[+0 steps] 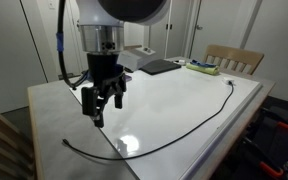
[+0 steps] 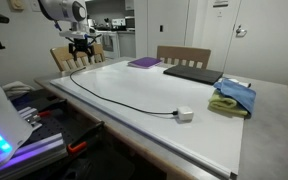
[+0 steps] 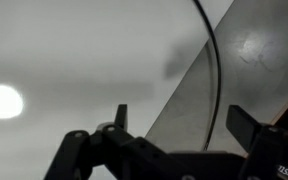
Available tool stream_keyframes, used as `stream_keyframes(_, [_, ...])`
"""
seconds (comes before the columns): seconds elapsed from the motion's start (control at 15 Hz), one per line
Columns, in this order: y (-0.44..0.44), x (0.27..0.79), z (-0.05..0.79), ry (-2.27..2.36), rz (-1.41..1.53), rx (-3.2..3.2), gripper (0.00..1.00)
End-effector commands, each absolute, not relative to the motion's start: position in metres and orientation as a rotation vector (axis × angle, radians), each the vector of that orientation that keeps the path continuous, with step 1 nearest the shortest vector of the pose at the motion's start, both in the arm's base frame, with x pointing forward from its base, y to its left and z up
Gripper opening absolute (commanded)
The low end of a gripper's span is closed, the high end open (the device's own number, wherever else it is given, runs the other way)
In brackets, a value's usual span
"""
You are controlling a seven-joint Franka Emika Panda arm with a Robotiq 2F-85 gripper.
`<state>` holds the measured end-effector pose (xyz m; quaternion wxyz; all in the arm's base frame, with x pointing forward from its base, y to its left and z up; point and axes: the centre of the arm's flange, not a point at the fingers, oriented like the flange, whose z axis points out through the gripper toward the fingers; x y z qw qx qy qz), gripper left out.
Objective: Form a loose circle with the cable
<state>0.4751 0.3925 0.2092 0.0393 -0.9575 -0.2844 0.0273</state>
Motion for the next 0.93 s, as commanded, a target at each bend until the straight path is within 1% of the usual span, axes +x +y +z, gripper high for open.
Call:
stream_keyframes(0.0, [0.419,0.486,0.201,-0.826,0.063,-2.987,1.0])
stream_keyframes(0.87, [0.474,0.488,0.166,-0.887,0.065,-2.983,1.0])
